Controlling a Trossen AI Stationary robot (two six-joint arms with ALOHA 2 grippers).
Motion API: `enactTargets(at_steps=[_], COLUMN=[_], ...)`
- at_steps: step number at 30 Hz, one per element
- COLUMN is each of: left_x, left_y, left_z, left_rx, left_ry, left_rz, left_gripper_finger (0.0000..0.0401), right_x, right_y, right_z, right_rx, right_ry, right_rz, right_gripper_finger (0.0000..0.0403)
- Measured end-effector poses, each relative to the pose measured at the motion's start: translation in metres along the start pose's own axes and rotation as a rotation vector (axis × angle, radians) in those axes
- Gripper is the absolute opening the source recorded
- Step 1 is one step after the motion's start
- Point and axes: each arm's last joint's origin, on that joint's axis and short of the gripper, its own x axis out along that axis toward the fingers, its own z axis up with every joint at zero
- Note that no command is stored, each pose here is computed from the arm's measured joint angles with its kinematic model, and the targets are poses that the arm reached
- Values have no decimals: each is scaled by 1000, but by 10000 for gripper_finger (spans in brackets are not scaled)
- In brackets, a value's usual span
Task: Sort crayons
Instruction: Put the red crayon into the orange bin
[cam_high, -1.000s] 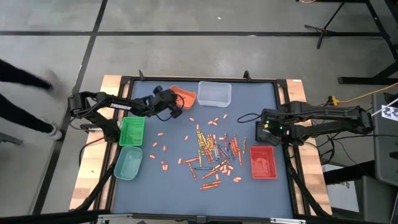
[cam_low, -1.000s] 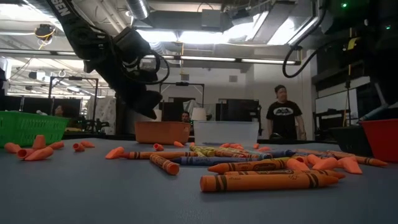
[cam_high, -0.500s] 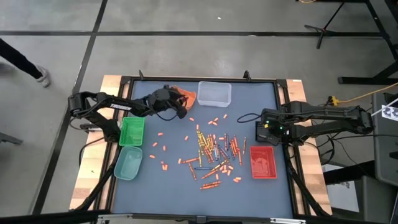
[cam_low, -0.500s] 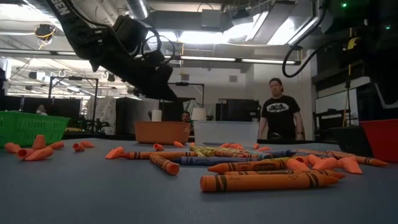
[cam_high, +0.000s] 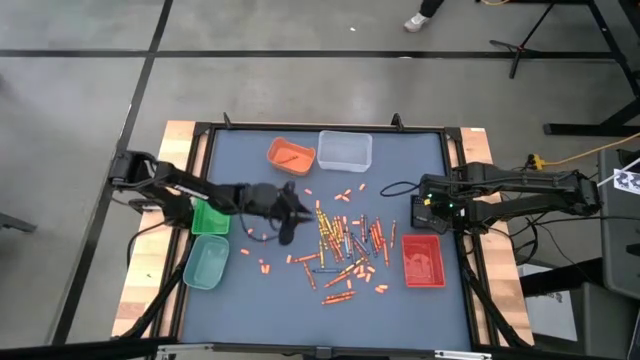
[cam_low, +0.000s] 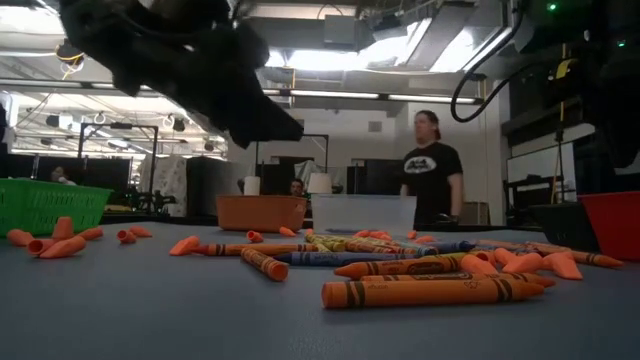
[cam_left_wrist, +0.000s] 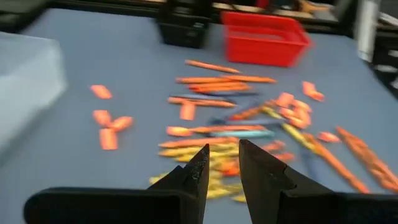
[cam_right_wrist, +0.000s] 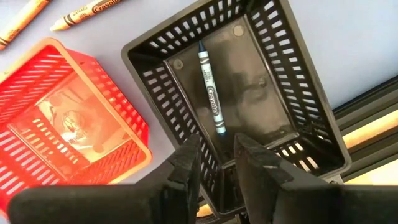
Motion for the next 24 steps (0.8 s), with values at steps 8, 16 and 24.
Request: enactTargets(at_steps=[8, 16, 24], left_x=[-6, -15, -22], left_y=[-53, -84, -98], left_z=[-11, -24, -35], left_rx=[-7, -53, -50], left_ry=[20, 74, 119], left_rz=[-41, -59, -13], left_gripper_finger=[72, 72, 72], right_x=[0, 0, 0], right_y=[0, 0, 0], right_z=[0, 0, 0], right_rx=[0, 0, 0], right_ry=[0, -1, -2], right_rz=[0, 0, 1], right_gripper_finger=[95, 95, 95])
